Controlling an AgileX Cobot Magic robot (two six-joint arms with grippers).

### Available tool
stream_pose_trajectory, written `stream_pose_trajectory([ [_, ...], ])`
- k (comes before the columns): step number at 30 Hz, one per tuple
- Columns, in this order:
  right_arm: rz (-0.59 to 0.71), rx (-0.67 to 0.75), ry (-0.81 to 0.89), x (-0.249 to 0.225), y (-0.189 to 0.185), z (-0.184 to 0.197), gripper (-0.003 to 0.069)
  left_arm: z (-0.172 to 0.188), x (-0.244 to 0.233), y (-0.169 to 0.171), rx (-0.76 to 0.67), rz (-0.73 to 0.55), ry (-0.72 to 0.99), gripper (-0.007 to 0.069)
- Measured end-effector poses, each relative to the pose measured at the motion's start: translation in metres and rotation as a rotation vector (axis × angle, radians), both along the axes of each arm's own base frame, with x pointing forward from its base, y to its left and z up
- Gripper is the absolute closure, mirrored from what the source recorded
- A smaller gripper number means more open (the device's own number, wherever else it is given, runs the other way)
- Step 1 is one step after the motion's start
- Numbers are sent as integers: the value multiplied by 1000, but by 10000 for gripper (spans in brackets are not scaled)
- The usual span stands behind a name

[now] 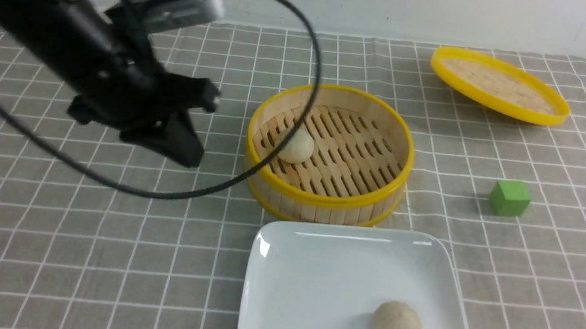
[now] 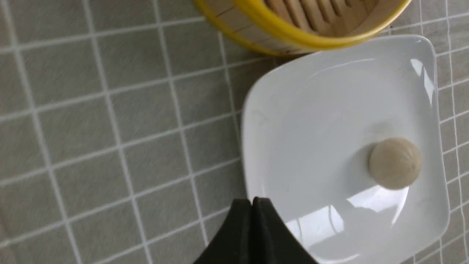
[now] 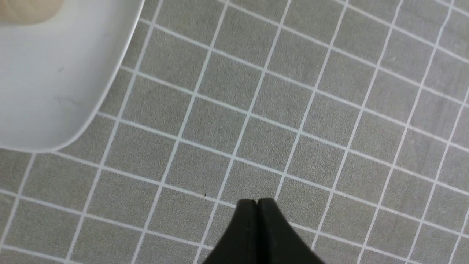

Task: Put the steamed buns into the plate on the grey tablecloth.
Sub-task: 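Reach into the bamboo steamer and grasp a bun with the left gripper, then carry the bun from the bamboo steamer to the plate with the left gripper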

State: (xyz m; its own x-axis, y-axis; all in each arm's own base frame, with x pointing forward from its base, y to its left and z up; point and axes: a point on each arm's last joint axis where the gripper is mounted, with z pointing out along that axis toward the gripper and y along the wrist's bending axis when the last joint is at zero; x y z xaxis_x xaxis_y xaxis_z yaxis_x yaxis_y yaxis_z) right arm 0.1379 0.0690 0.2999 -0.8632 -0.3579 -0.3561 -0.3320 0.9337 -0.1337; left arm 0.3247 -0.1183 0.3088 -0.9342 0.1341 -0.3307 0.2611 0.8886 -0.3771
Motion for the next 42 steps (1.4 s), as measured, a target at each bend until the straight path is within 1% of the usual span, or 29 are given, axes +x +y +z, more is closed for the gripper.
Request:
stream_pose_trajectory([
  [2,2,-5,9,-1,0,-5,673,1,23,-30,60,11,-41,599],
  [3,2,-5,9,-1,0,-5,673,1,27,-34,69,16,-50,587],
  [4,4,0,1,0,0,-5,673,-3,43,-49,107,33,-69,553],
  [6,8,9,-11,1,1,-5,673,-8,62,-68,158,51,-106,493],
  [7,10,18,-18,1,2,-4,673,-9,72,-79,179,55,-131,426],
  [10,12,33,-24,2,3,-4,671,-26,91,-100,235,38,-159,314],
  [11,12,37,-22,2,3,-4,671,-24,92,-103,235,37,-167,306],
  [12,11,50,-18,1,4,-4,670,-32,98,-111,254,26,-180,254],
  [14,9,80,-11,1,7,-4,670,-47,107,-124,273,7,-187,195],
  [17,7,103,-4,0,9,-5,669,-62,113,-131,287,-1,-176,166],
  [19,6,110,1,0,9,-5,668,-71,116,-133,294,-3,-163,162],
  [21,5,119,2,0,10,-5,667,-86,119,-134,308,-4,-140,182],
  [23,6,124,1,0,10,-5,666,-93,120,-134,323,-8,-125,251],
  [24,6,126,1,0,11,-5,666,-93,120,-134,323,-8,-125,251],
  [25,5,130,2,0,11,-5,665,-94,118,-134,329,-9,-108,344],
  [27,3,132,11,-2,10,-5,665,-87,115,-134,318,-13,-82,484],
  [29,-1,138,15,-6,8,-1,664,-61,105,-135,277,-61,-68,582],
  [30,-1,140,12,-8,7,1,664,-56,104,-135,264,-65,-73,585],
  [31,-2,142,9,-10,6,3,664,-42,99,-136,241,-91,-100,593],
  [32,-3,149,-5,-15,2,9,664,-12,89,-137,203,-116,-154,598],
  [34,-3,153,-33,-21,-3,15,664,26,72,-135,150,-130,-222,598],
  [36,-4,161,-81,-31,-12,24,664,57,48,-134,107,-144,-261,598],
  [37,-5,161,-85,-32,-13,24,664,63,44,-133,101,-143,-269,598],
  [38,-8,172,-118,-42,-21,30,664,70,24,-136,97,-166,-257,598],
  [39,-9,171,-116,-42,-21,30,664,66,22,-136,104,-169,-248,598],
  [41,-30,213,-166,-55,-30,36,664,43,-1,-145,160,-230,-163,596],
  [42,-52,246,-194,-63,-35,40,664,18,-13,-152,214,-266,-92,594],
])
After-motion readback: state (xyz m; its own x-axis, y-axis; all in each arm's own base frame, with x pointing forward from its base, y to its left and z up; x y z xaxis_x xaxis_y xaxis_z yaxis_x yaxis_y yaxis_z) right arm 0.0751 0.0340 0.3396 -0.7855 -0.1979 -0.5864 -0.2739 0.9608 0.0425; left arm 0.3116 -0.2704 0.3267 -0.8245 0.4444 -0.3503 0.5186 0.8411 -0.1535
